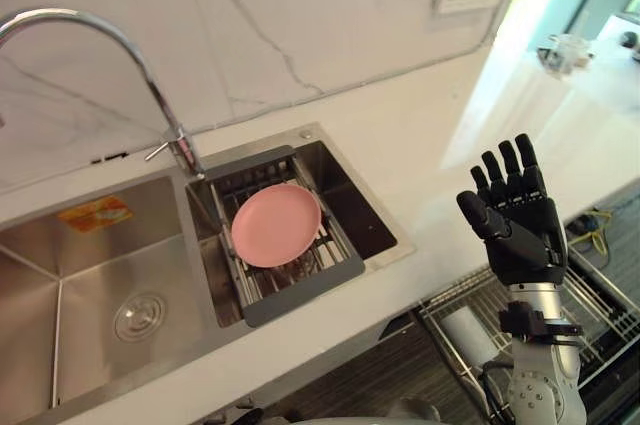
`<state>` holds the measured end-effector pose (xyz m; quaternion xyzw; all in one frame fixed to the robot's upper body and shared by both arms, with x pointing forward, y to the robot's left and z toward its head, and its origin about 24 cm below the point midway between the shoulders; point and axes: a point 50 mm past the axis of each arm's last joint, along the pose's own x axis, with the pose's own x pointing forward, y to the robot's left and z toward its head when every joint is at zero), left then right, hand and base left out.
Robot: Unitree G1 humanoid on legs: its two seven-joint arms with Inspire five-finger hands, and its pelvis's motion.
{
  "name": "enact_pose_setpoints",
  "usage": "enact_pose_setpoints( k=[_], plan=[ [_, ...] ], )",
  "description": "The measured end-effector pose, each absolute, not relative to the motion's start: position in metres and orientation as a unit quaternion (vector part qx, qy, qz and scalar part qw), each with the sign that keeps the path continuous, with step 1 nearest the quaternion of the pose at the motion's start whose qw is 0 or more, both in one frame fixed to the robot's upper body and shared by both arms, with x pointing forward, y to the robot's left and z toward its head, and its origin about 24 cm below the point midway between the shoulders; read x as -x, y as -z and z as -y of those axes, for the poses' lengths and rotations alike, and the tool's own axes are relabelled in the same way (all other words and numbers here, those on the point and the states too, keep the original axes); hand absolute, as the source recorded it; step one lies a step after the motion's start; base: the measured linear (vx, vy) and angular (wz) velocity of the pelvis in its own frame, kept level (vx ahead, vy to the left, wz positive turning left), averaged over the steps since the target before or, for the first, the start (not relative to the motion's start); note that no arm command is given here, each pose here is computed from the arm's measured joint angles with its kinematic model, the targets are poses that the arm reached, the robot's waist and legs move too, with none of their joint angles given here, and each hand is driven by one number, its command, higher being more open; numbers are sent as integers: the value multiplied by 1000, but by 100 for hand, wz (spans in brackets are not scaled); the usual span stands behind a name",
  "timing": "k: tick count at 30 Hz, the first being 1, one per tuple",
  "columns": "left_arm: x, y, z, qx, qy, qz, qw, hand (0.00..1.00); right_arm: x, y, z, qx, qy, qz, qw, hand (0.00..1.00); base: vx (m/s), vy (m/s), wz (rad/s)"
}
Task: Walk over to the sink, pick up the cup, carry it to the dishwasher, place the cup inside the dishwasher, then close the dishwasher door
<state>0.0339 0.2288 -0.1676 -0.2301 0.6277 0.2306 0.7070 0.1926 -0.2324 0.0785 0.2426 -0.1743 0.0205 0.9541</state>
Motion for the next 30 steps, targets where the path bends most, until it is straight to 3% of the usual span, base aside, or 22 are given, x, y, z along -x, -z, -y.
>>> enact_pose_setpoints(
  k=[2, 10, 11, 12, 18, 25, 30],
  plan=[
    [-37, 165, -241, 190, -224, -634, 716, 100, -197, -78, 231, -242, -34, 168, 955, 100, 113, -204, 62],
    [-50, 166, -234, 128, -172, -639, 738, 100, -203, -73, 216, -242, -92, 146, 955, 100, 82, -87, 11],
    [-50, 166, -233, 122, -168, -641, 739, 100, -203, -69, 212, -246, -102, 136, 954, 100, 20, 29, 17],
    [-48, 167, -230, 124, -170, -639, 740, 100, -199, -49, 184, -269, -180, 76, 943, 100, 7, 19, 11],
    [-46, 167, -230, 124, -170, -640, 739, 100, -199, -49, 184, -269, -178, 75, 943, 100, 0, 0, 5],
    [-52, 166, -226, 111, -149, -631, 753, 100, -202, -51, 200, -215, -71, 56, 972, 100, -4, 5, 0],
    [-58, 165, -220, 77, -111, -636, 760, 100, -195, -77, 251, -50, 88, 80, 992, 100, 43, 12, -14]
  ],
)
